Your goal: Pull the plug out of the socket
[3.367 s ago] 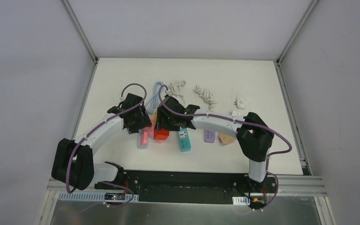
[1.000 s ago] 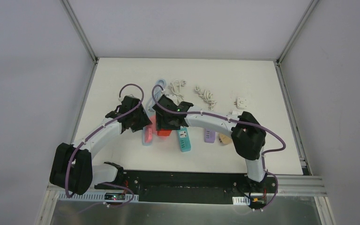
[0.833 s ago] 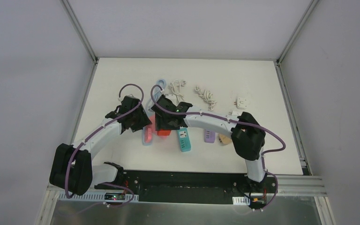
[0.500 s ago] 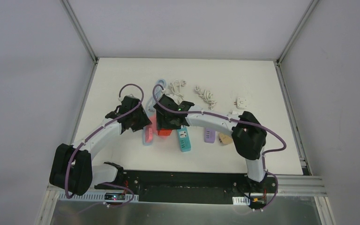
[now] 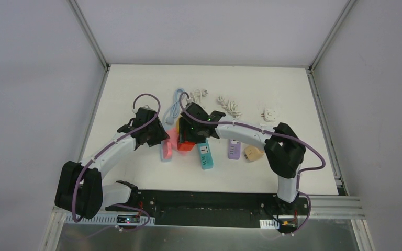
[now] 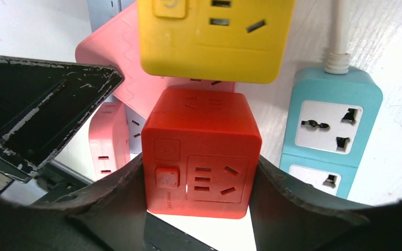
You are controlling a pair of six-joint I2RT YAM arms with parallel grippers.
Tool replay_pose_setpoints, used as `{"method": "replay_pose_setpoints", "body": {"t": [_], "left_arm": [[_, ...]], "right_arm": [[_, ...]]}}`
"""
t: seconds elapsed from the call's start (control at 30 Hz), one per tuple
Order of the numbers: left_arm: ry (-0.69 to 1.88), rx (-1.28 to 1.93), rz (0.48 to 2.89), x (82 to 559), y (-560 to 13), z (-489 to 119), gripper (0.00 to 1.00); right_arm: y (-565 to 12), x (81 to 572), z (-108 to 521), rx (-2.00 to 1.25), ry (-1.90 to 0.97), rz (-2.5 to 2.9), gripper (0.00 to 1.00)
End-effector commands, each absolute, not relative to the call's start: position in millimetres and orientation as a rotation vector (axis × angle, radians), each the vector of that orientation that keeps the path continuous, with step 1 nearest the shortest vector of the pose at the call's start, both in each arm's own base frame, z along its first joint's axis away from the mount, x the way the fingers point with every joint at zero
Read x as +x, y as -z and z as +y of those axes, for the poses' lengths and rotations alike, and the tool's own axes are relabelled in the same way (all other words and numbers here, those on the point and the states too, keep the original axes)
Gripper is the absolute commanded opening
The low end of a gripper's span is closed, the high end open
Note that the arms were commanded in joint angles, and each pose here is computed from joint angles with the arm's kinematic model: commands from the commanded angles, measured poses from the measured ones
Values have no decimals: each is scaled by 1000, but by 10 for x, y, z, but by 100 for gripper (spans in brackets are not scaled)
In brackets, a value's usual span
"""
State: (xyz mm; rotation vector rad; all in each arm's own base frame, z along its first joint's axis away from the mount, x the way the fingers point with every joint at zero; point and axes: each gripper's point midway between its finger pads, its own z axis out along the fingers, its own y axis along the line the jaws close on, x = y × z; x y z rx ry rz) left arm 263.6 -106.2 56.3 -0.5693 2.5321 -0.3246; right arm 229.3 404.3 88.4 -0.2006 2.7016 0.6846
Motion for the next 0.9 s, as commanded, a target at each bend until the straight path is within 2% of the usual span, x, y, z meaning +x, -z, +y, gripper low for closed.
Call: {"method": "replay_pose_setpoints", "body": {"t": [0.0,0.1,0.17,0.33,0.47,0.57,0.73,0.87], "left_arm": [[100,-564,2775,2046,-60,-814,35],[103,-562,2776,2050,-62,-820,34],[102,-563,2774,2051,-68,-817,34],[96,-560,2771,2057,-77,-809,33],[95,-562,2771,2054,-78,-807,33],[92,-563,2771,2051,-76,-802,33],[87,-567,2774,2046,-72,-799,32],[86,-566,2776,2050,-76,-801,32]], "right_arm": [[-1514,2101,4614,-429,-757,2537,0],[-1391,2176,4566,-413,-574,2556,0],[-1393,2170,4559,-410,-576,2570,0],[-1623,2001,4619,-424,-923,2594,0],[-1688,2000,4536,-402,-1007,2590,0],[-1540,2049,4499,-385,-910,2604,0],[-1331,2193,4395,-375,-559,2585,0],[-1461,2173,4386,-391,-607,2575,0]]}}
